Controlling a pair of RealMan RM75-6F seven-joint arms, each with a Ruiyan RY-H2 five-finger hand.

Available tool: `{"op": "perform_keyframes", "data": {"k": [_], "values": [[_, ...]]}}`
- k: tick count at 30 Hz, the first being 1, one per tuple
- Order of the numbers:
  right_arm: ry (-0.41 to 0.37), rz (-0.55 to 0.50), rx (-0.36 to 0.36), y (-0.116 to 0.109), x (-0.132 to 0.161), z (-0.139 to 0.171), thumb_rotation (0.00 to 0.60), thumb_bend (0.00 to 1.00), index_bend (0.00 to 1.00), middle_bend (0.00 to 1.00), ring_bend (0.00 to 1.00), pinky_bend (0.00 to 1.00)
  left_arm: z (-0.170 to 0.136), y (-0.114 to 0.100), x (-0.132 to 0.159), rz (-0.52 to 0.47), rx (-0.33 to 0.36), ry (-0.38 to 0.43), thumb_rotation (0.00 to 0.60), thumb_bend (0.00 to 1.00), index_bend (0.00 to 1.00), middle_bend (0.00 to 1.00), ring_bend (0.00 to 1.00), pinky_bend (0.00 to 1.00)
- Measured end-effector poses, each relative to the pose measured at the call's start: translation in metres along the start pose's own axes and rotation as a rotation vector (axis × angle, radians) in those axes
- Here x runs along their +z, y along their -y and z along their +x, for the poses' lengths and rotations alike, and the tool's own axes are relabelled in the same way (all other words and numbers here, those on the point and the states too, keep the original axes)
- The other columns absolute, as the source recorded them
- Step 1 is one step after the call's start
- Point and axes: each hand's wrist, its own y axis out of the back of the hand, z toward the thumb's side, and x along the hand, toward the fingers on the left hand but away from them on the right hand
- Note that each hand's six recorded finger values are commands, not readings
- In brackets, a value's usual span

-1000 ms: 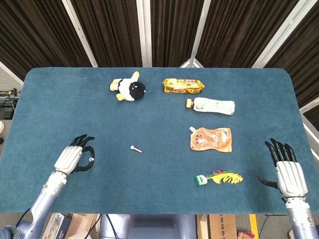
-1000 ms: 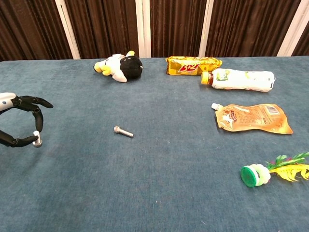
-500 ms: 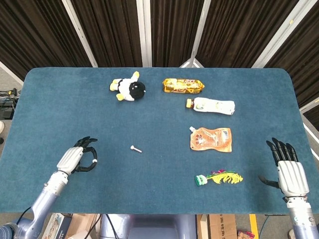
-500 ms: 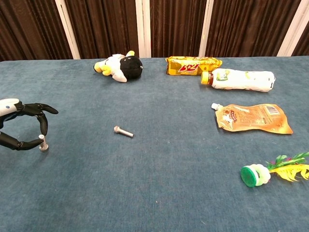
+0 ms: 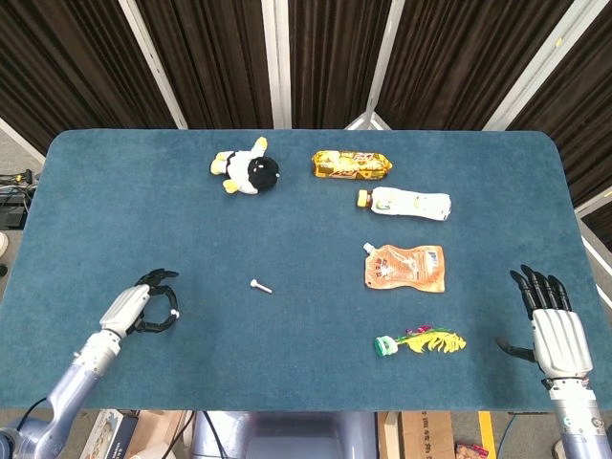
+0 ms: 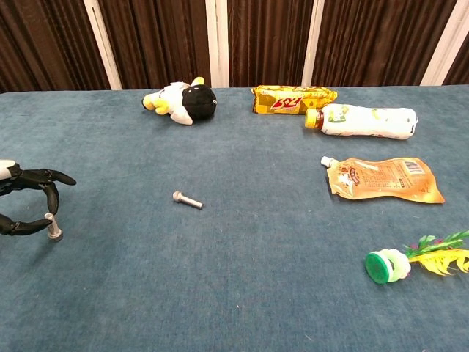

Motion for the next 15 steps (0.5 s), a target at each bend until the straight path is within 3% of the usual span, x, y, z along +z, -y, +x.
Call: {"op": "perform_keyframes", "data": {"k": [15], "values": [[0.013, -0.003, -0.001, -0.0007, -0.0008, 0.0008, 0.6, 0.11, 0.11, 0.07, 0.06, 0.0, -0.0064, -0.0048, -0.0031, 0.078, -0.06, 0.052, 0.6, 0.5, 0.43, 0.04, 0.0, 0.0]]}}
